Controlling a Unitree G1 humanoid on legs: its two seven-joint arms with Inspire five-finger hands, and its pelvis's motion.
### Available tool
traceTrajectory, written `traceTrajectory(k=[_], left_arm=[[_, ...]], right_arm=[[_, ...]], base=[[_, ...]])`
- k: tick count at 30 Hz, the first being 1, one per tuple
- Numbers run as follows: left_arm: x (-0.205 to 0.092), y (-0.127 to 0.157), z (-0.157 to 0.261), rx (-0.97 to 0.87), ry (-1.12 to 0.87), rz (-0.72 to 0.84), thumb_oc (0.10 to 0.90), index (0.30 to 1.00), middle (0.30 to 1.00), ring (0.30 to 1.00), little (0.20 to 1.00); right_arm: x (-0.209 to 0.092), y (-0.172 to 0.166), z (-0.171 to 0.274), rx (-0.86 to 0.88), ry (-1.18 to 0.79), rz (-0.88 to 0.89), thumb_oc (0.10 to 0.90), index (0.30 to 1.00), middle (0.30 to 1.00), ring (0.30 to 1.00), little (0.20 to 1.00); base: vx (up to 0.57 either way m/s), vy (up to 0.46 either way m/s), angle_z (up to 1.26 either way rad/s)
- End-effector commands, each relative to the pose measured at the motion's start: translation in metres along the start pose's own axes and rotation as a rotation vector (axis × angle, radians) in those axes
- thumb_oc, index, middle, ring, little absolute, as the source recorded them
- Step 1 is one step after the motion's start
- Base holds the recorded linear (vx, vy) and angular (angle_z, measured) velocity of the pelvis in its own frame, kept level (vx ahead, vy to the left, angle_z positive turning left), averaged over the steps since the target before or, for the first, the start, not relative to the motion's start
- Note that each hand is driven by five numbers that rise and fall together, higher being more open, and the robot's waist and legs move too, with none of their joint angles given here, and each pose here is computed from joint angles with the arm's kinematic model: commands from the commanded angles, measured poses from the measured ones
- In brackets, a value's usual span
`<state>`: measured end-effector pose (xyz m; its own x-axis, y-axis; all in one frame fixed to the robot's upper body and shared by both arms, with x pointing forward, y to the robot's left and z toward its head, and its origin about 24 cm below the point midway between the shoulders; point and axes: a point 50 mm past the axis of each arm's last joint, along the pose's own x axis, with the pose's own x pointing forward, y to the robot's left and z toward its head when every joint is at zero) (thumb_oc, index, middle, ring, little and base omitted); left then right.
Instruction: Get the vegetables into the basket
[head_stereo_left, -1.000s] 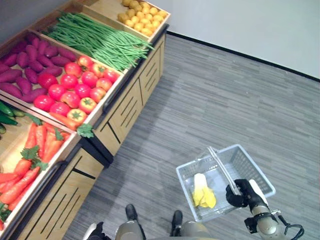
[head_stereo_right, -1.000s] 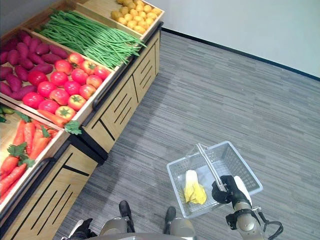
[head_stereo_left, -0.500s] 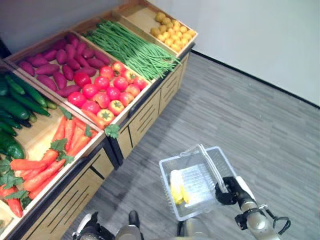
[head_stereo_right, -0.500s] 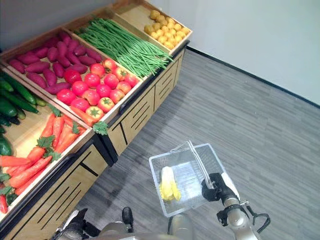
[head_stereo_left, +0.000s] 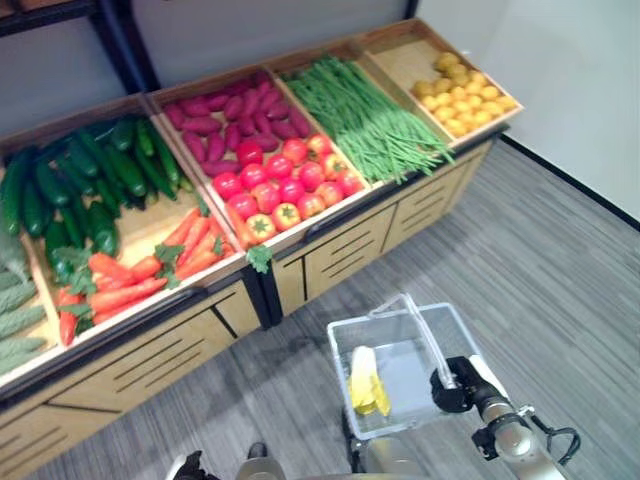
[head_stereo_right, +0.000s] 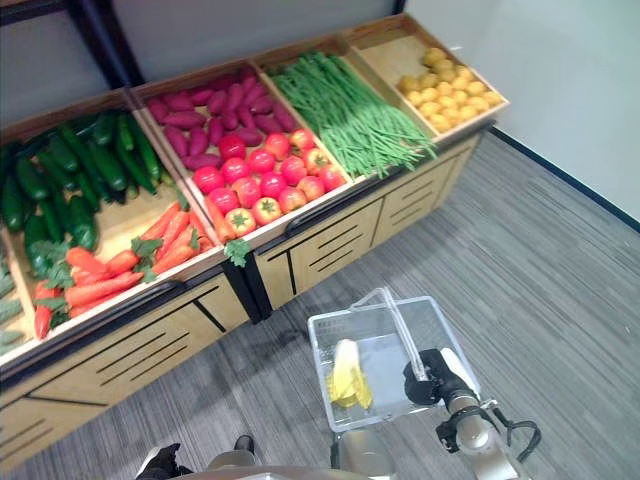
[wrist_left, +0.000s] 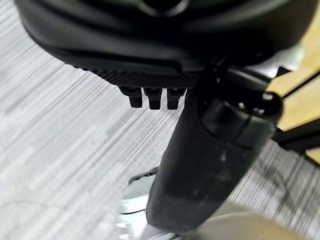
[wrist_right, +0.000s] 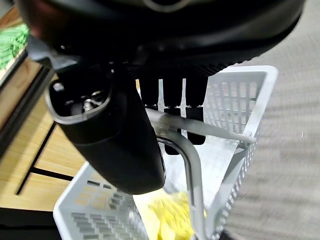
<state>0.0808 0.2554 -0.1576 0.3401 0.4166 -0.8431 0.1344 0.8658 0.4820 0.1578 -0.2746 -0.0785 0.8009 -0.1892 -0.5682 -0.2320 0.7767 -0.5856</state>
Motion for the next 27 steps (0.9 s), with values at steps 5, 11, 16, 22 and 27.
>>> traceTrajectory(k=[5, 11, 16, 22, 27], left_arm=[[0.004, 0.021, 0.024, 0.019, -0.097, 0.067, 0.9, 1.0, 1.0, 1.0, 1.0], [0.003, 0.018, 0.019, 0.036, -0.088, 0.057, 0.9, 1.0, 1.0, 1.0, 1.0], [0.004, 0.027, 0.009, -0.175, -0.009, 0.13, 0.9, 1.0, 1.0, 1.0, 1.0], [0.004, 0.087, 0.01, -0.931, 0.055, 0.523, 0.9, 1.0, 1.0, 1.0, 1.0], [-0.005, 0.144, 0.004, -1.131, 0.032, 0.76, 0.9, 1.0, 1.0, 1.0, 1.0]], right_arm=[[-0.003, -0.031, 0.001, -0.024, -0.055, -0.132, 0.4, 0.3, 0.3, 0.3, 0.3], [-0.004, -0.014, -0.022, 0.067, 0.068, -0.113, 0.4, 0.3, 0.3, 0.3, 0.3], [-0.012, 0.021, -0.058, 0.125, 0.265, -0.028, 0.4, 0.3, 0.3, 0.3, 0.3], [-0.028, 0.058, -0.089, 0.099, 0.497, 0.06, 0.4, 0.3, 0.3, 0.3, 0.3], [-0.045, 0.06, -0.11, 0.059, 0.602, 0.081, 0.4, 0.3, 0.3, 0.3, 0.3]], base=[[-0.01, -0.074, 0.88], [0.04, 0.066, 0.48], [0.04, 0.111, 0.02], [0.01, 0.103, 0.09], [0.01, 0.087, 0.02]])
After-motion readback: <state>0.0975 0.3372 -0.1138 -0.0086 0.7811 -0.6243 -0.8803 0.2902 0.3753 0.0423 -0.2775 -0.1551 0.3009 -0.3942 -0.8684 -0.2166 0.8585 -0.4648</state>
